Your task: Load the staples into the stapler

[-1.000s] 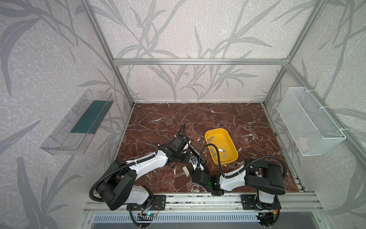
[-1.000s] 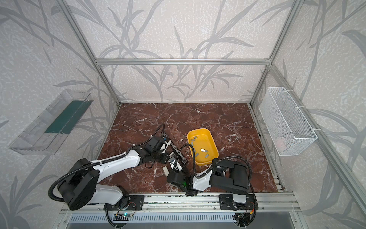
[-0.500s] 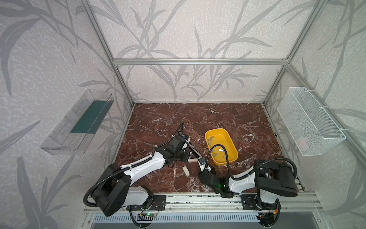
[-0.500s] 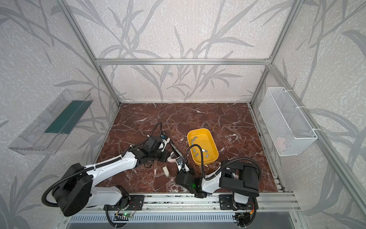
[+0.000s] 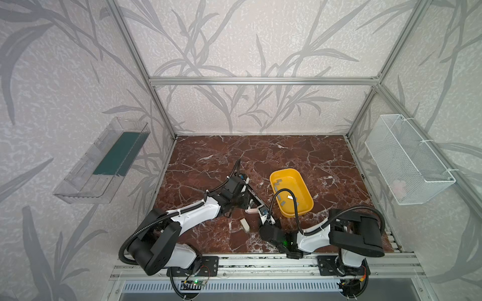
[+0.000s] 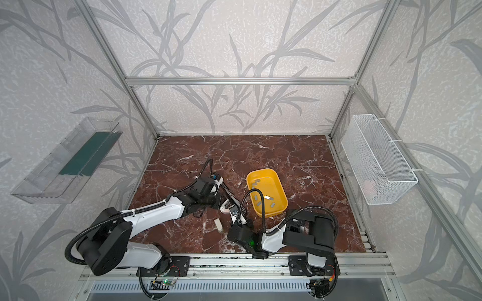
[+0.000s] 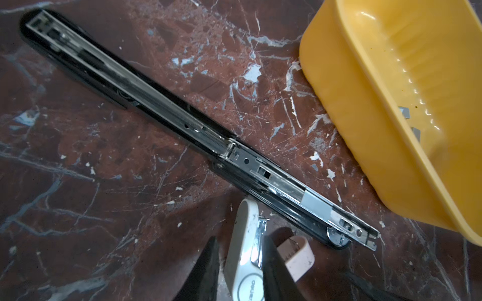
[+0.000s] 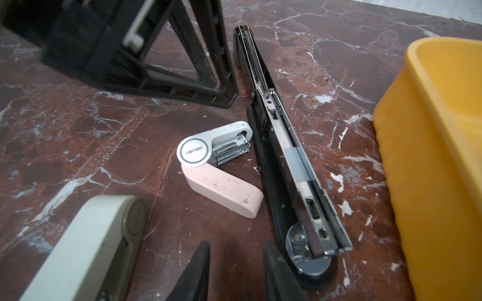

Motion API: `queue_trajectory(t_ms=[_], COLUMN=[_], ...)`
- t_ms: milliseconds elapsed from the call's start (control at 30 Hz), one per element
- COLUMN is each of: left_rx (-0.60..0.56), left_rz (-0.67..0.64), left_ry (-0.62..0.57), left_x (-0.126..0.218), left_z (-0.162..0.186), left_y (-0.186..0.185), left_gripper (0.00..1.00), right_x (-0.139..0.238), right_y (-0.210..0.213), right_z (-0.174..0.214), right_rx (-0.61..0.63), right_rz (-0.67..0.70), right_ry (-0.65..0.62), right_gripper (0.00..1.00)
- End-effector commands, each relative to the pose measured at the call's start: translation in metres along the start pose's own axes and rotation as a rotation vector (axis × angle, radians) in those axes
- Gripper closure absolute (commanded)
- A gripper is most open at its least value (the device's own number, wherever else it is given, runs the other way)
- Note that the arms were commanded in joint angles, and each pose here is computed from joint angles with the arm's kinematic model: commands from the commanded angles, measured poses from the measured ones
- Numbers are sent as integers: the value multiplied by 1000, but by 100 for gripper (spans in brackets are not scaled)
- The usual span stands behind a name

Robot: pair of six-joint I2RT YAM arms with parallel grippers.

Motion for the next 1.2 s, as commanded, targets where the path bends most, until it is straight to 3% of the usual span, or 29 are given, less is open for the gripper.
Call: queue_trajectory(t_ms=[0,333,900,1167], left_rx=[13,2,28,47], left_rz=[33,131,58,109], left_ry=[-12,88,180,205], left_x=[-1,-14,-22,-28], left_z=[-12,-5,9,13], left_y=[-5,-15,2,0], left_gripper=[70,72,73,88], right_x=[-5,-14,-13,-9], right_y=[-5,-6,-10,-10], right_z=[3,7,6,6], right_rx=[-16,-17,-22,-33], right_rz=[30,49,47,25], right_ry=[9,37,37,29], right_gripper=[65,67,67,68])
Point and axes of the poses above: each gripper's point midway between its finger pads, its own x axis back along the fingers, its own y axis along the line the jaws close on, z = x × y, the point moved 6 cm from there along x, back along the fingers, and after that the axes turned 2 degrees about -x, right-handed, at the moved point
